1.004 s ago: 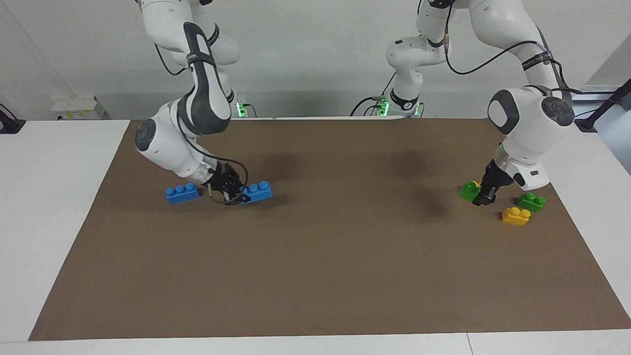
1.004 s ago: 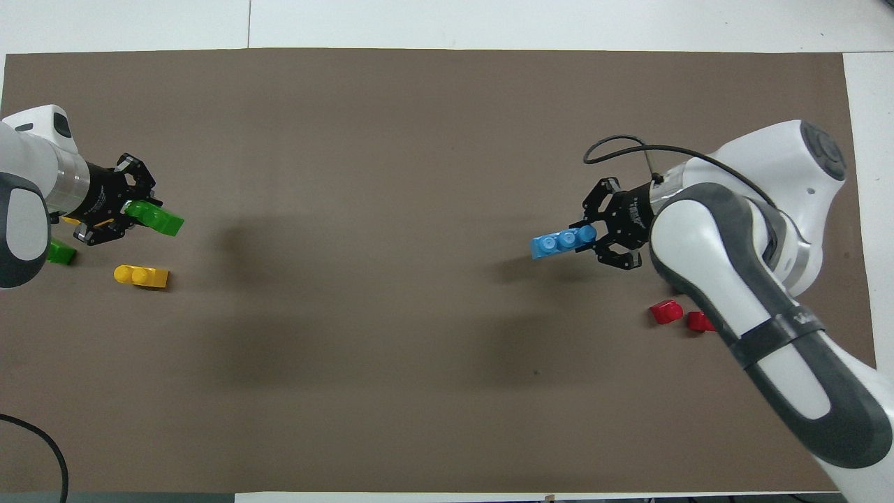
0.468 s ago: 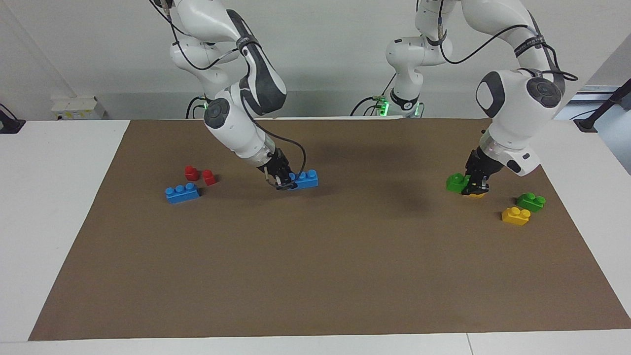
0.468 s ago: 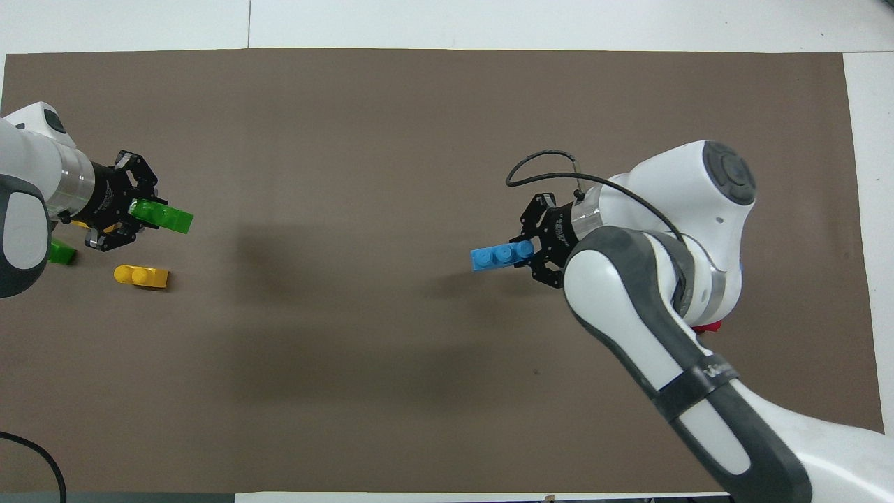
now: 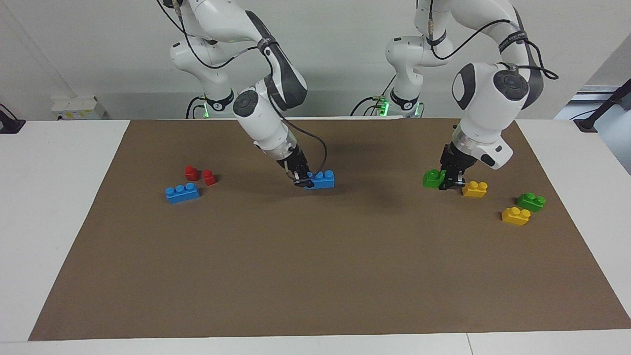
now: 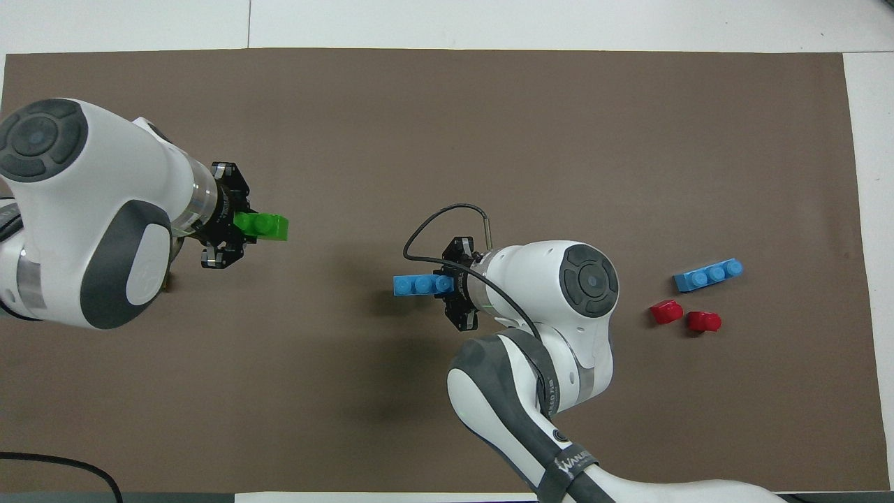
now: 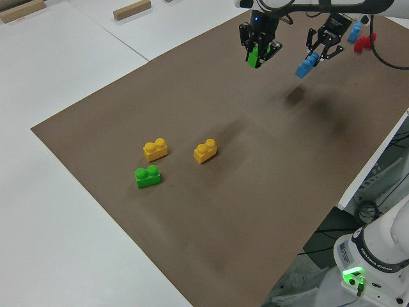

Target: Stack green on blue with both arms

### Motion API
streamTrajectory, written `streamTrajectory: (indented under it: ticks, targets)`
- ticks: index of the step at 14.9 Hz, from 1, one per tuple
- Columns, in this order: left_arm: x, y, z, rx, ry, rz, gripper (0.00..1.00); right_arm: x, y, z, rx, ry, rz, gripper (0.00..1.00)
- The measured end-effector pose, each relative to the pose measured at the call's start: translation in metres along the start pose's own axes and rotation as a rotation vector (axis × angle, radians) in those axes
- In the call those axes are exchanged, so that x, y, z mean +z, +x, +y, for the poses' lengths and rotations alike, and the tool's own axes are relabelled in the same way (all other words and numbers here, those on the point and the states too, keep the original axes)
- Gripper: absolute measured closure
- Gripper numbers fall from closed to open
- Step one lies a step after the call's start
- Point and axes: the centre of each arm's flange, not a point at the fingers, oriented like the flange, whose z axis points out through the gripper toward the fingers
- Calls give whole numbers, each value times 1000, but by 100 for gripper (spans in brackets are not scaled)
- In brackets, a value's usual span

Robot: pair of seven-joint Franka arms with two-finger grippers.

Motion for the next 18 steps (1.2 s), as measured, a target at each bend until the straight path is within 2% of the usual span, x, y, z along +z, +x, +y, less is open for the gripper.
streamTrajectory:
  ticks: [7, 12, 18]
  targets:
    - [6, -65, -19, -23, 6, 1, 66, 23, -1, 13, -13, 8, 15, 66]
    - [36, -110, -52, -70, -62, 17, 66, 48, -1, 20, -7, 21, 24, 66]
    - [60, -129, -77, -146, -152, 14, 66, 56, -1, 22, 11, 35, 15, 66]
